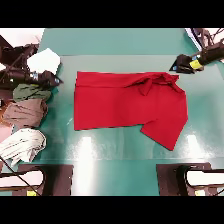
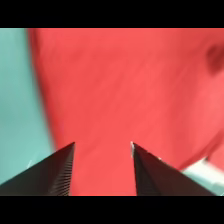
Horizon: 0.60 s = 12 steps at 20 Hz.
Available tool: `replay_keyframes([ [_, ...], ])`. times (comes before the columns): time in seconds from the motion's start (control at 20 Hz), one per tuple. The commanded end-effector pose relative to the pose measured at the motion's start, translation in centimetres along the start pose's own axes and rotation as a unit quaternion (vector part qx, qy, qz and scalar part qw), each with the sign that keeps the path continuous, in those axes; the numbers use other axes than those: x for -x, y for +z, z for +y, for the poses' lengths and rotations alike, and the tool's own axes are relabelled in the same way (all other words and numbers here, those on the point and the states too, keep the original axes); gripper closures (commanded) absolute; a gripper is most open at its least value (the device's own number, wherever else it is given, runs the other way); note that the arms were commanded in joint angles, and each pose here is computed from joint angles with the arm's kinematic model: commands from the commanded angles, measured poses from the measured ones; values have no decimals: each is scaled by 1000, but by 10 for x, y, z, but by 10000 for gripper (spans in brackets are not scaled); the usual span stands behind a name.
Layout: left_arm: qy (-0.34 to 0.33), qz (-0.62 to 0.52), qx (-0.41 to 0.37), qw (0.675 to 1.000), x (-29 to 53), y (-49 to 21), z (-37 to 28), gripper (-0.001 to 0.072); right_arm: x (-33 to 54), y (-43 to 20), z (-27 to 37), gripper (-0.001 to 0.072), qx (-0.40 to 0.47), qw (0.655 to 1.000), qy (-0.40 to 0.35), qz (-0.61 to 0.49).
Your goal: Fold the shirts.
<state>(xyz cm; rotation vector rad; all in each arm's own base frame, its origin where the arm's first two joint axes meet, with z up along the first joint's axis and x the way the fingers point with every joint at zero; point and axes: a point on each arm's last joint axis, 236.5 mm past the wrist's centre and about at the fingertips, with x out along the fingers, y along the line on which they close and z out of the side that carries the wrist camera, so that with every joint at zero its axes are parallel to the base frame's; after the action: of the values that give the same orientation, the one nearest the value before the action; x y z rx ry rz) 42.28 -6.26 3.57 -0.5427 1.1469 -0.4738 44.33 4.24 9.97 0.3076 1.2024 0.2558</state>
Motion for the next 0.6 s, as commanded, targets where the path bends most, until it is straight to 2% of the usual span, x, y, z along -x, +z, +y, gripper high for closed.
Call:
replay_keyframes([
  [0.0,21,96,30,995,-13,-79,22,280,11,-57,10,429,10,998,27,49],
  [0.05,22,99,44,994,-20,-99,26,280,10,-72,10,469,10,998,27,56],
  [0.25,37,129,58,989,-41,-179,31,280,3,-105,8,469,-1,998,25,54],
  [0.55,44,152,27,987,-69,-208,12,279,5,-121,8,469,-3,999,22,46],
])
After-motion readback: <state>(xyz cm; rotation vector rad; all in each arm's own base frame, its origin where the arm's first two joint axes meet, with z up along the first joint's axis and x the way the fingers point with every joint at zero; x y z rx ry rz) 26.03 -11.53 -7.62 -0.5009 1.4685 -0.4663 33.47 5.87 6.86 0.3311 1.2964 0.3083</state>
